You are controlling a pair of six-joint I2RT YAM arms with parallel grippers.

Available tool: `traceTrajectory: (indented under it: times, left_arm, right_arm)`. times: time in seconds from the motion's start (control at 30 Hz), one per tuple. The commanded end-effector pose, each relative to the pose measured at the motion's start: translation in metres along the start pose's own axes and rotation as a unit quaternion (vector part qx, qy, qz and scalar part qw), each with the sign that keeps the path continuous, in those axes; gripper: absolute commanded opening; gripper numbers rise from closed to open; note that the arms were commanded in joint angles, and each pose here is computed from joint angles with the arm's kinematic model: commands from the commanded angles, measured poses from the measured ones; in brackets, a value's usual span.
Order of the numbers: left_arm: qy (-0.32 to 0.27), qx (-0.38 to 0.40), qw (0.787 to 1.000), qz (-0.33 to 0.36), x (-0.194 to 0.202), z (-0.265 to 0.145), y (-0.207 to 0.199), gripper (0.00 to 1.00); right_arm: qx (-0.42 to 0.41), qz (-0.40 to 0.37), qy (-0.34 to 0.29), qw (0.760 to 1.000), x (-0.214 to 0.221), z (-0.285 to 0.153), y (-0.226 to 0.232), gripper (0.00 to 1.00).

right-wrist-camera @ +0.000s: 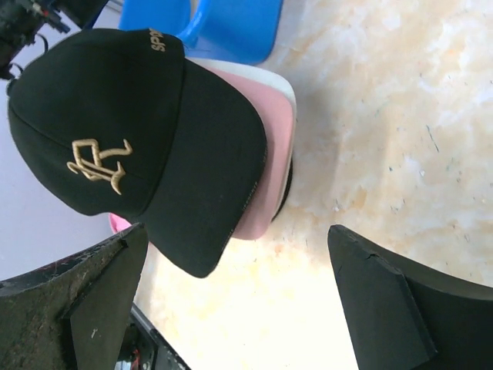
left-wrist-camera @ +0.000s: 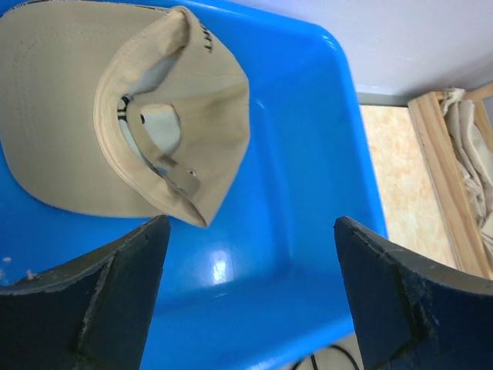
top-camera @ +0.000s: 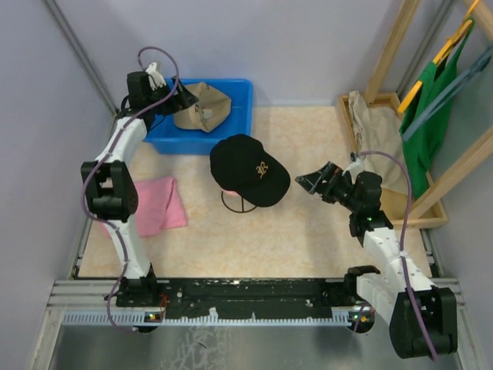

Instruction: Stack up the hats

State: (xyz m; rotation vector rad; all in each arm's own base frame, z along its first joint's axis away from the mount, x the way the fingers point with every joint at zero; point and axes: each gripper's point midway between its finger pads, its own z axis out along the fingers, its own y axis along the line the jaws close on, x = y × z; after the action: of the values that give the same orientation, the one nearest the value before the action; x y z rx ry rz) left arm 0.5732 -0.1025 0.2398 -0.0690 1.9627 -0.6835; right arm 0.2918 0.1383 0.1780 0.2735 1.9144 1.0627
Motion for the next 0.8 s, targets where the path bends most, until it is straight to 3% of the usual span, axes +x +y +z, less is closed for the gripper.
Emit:
traceTrajectory:
  times: [0.0, 0.37, 0.57, 0.77]
  left_arm:
    - [-0.001, 0.006, 1.0, -0.005, -0.013, 0.029, 0.016, 0.93]
    - [-0.073, 0.034, 0.996, 0.039, -0.027, 0.097, 0.028, 0.98]
    - [-0.08, 0.068, 0.993, 0.05, -0.008, 0.142, 0.007, 0.99]
    - [-0.101, 0.029, 0.993, 0.05, 0.007, 0.163, 0.027, 0.99]
  right_arm:
    - [0.024, -0.012, -0.001, 1.0, -0.001, -0.008, -0.005, 0.99]
    - [0.045, -0.023, -0.021, 0.999, -0.011, -0.021, -0.002, 0.99]
    - [0.064, -0.026, -0.042, 0.997, -0.02, -0.028, -0.001, 0.99]
    - [0.073, -0.021, -0.061, 0.995, -0.027, -0.035, 0.002, 0.99]
